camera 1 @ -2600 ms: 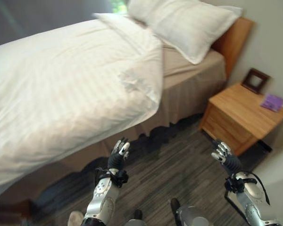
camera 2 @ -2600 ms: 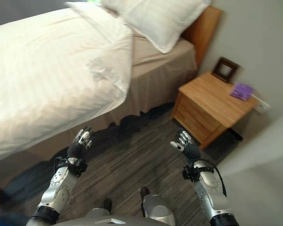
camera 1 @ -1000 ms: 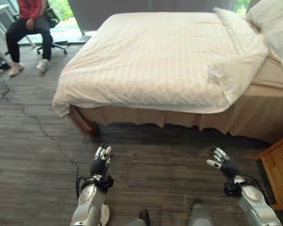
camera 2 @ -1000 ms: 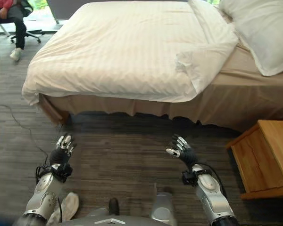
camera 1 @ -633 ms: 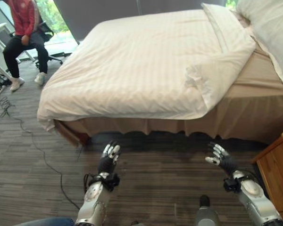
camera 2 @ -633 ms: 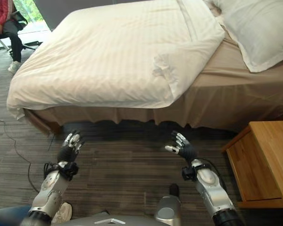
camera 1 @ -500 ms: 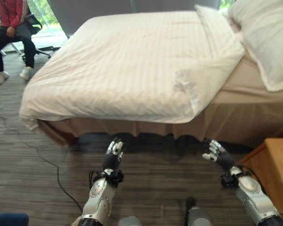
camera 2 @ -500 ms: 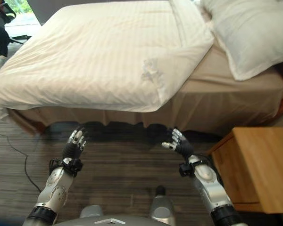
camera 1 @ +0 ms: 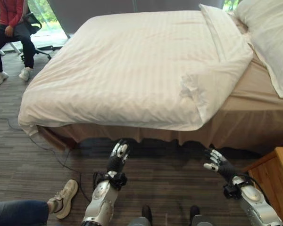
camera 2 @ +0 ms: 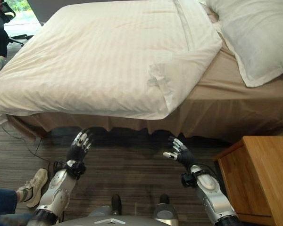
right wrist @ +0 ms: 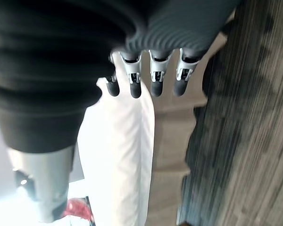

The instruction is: Making the bed.

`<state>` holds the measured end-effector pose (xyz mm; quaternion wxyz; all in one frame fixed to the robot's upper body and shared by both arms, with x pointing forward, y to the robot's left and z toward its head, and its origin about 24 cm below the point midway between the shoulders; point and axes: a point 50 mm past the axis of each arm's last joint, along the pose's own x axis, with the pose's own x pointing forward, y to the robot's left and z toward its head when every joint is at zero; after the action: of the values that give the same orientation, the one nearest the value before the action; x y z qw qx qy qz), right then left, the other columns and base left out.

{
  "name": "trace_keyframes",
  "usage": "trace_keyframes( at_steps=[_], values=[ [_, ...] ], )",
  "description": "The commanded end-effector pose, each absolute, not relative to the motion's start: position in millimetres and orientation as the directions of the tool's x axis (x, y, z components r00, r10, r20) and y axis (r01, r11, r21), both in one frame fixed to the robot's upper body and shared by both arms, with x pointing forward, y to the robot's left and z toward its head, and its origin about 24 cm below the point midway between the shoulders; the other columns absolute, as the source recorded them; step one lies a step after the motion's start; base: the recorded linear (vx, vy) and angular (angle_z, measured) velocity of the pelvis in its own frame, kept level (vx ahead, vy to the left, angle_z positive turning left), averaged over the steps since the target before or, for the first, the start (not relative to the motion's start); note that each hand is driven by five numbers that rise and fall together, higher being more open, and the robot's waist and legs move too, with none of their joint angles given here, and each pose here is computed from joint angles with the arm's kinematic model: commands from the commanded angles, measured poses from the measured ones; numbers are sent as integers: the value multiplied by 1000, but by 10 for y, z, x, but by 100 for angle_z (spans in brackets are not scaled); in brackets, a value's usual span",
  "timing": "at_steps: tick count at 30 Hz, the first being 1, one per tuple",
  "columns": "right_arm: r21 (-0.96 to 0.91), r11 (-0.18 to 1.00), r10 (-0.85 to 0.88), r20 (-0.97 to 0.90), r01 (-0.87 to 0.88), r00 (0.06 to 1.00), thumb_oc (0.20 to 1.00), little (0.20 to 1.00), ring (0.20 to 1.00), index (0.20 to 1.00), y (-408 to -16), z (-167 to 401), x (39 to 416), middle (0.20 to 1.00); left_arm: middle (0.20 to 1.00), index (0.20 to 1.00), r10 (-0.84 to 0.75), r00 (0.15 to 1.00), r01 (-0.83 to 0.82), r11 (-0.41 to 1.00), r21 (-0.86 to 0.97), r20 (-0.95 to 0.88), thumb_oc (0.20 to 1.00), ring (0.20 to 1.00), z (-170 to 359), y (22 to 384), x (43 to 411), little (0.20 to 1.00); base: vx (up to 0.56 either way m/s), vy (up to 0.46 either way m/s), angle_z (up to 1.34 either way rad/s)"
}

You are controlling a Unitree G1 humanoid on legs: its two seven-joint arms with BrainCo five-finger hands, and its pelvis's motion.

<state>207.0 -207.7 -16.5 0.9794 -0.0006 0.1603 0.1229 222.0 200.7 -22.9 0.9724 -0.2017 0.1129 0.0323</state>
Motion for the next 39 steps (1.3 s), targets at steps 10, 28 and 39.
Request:
trace_keyframes(
  at_steps=[10, 28, 39],
  values=[
    [91, 930, 364, -114, -355, 924, 1000, 1000, 1000, 1000, -1637, 153, 2444, 1000, 1000, 1000, 129, 983, -161, 947, -279, -130, 1000, 1000, -9, 2356, 2257, 1000, 232, 159, -28],
    [89, 911, 411, -116, -402, 904, 1000, 1000, 1000, 1000, -1593, 171, 2400, 1000, 1000, 1000, 87, 993, -103, 968, -230, -80, 1000, 1000, 118, 2380, 2343, 1000, 257, -65, 2],
    [56, 900, 436, -116, -432, 892, 1000, 1000, 1000, 1000, -1672, 236, 2417, 1000, 1000, 1000, -11, 999, -5, 950, -311, -49, 1000, 1000, 165, 2104, 2440, 1000, 139, -290, 15]
  ],
)
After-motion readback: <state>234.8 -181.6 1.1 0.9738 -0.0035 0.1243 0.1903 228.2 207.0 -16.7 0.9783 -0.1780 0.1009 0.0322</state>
